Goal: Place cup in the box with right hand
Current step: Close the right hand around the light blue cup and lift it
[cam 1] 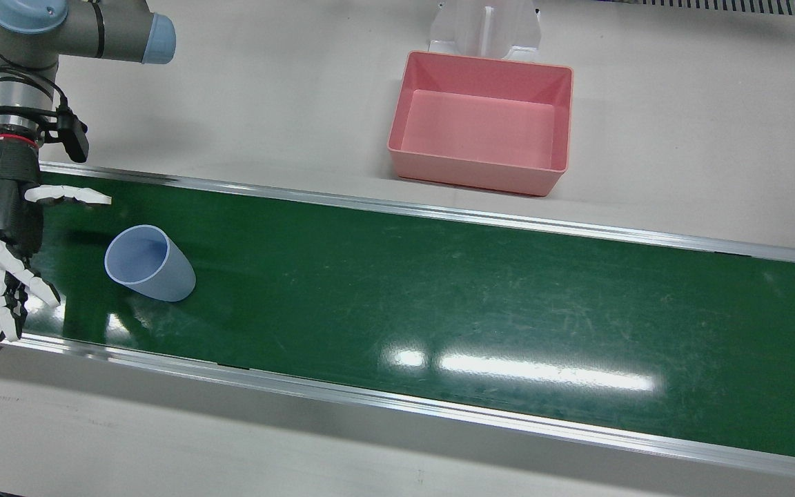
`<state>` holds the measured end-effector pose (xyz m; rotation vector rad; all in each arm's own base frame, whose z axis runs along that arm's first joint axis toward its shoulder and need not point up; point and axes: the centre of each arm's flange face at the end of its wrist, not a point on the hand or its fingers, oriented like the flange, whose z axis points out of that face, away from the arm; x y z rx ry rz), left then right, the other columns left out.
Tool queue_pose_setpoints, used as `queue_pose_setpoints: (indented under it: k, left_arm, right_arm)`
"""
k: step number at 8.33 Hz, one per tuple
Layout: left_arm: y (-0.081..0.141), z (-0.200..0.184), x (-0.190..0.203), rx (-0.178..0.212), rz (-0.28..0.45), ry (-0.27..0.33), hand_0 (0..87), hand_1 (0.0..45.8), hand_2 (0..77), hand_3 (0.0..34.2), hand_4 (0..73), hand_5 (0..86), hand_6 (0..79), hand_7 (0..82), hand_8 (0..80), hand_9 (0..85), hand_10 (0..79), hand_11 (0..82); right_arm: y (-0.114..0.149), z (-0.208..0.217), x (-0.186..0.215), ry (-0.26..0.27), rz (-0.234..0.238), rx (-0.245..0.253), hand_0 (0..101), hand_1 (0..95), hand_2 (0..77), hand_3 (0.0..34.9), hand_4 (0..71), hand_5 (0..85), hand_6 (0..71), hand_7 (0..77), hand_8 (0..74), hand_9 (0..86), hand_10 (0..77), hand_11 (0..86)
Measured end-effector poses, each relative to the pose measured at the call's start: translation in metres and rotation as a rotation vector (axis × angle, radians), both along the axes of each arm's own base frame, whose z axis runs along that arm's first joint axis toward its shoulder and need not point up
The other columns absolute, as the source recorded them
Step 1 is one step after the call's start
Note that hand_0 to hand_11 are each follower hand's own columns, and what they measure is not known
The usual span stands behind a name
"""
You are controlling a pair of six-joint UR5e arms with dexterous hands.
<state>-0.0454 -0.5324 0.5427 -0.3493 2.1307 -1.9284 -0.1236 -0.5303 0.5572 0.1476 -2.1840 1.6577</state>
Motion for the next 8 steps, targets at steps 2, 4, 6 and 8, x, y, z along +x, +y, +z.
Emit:
queue_pose_setpoints:
  k: [2,4,6,8]
  left_arm:
    - [0.0,0.0,0.0,0.0,0.0,0.0,0.0,0.5,0.5,0.0,1.1,0.5,0.0,0.5,0.0,0.0,0.0,0.0]
    - [0.0,0.0,0.0,0.0,0.0,0.0,0.0,0.5,0.5,0.0,1.1,0.0,0.0,0.5,0.0,0.0,0.0,0.0]
    - [0.0,0.0,0.0,0.0,0.0,0.0,0.0,0.5,0.5,0.0,1.1,0.5,0.5,0.5,0.0,0.0,0.0,0.0]
    - [0.0,0.0,0.0,0.0,0.0,0.0,0.0,0.5,0.5,0.0,1.1,0.5,0.5,0.5,0.0,0.0,0.0,0.0]
  right_arm:
    - [0.002,0.002,-0.007,0.003,-0.008,-0.003,48,10.9,8.7,0.0,8.2,4.4,3.8,13.1,0.5,3.3,2.7,6.0]
    - [0.005,0.005,-0.018,0.008,-0.028,-0.008,47,10.4,16.9,0.0,8.7,4.4,3.8,13.1,0.5,3.3,2.7,6.0]
    - [0.007,0.011,-0.02,0.003,-0.007,-0.02,46,9.3,22.9,0.0,18.0,3.8,3.8,15.3,0.5,4.9,3.3,6.0]
    - [0.008,0.012,-0.016,-0.009,0.019,-0.025,47,2.2,30.5,0.0,30.5,9.8,30.0,47.5,28.9,33.3,30.5,34.4]
